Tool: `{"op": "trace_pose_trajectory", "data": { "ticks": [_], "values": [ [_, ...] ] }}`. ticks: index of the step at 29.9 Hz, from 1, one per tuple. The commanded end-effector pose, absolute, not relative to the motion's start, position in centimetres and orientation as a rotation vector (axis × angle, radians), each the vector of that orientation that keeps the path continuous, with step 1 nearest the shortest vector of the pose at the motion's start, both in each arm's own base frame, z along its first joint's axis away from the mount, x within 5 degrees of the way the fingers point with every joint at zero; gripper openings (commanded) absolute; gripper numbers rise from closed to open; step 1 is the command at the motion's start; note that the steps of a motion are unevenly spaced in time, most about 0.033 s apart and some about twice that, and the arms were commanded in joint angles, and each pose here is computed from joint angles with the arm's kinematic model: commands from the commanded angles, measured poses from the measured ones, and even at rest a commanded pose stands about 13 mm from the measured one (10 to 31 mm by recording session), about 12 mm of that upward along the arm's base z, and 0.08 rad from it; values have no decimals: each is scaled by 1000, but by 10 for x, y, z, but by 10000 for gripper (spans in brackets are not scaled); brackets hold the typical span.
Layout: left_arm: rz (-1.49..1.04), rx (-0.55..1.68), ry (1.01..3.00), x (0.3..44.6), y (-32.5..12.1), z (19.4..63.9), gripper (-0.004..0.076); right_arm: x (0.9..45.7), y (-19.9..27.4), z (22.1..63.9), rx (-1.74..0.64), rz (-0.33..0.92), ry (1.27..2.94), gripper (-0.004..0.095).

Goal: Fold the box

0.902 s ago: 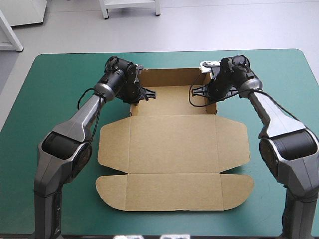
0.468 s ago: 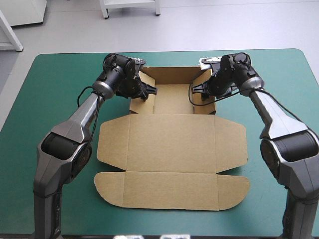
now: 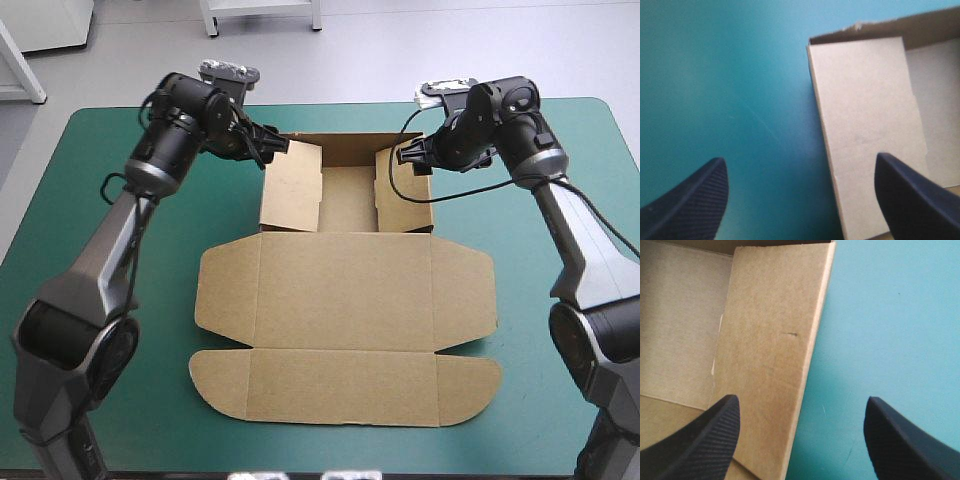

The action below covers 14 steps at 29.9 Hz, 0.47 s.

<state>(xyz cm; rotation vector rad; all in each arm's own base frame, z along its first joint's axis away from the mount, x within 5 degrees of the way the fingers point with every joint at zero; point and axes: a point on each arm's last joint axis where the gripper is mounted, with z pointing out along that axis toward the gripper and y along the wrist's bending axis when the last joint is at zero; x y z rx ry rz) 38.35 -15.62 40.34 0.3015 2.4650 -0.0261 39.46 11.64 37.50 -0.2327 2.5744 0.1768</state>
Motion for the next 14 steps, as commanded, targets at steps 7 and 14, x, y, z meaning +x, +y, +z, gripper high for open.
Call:
{"op": "trace_pose_trajectory", "data": {
  "ticks": [7,14],
  "values": [
    [-80,385,2199,276,-130,511,527,332,100,459,-292,214,2375,615],
    [-119,440,2198,215,-113,506,524,303,94,487,-304,238,2288,606]
  ]
}}
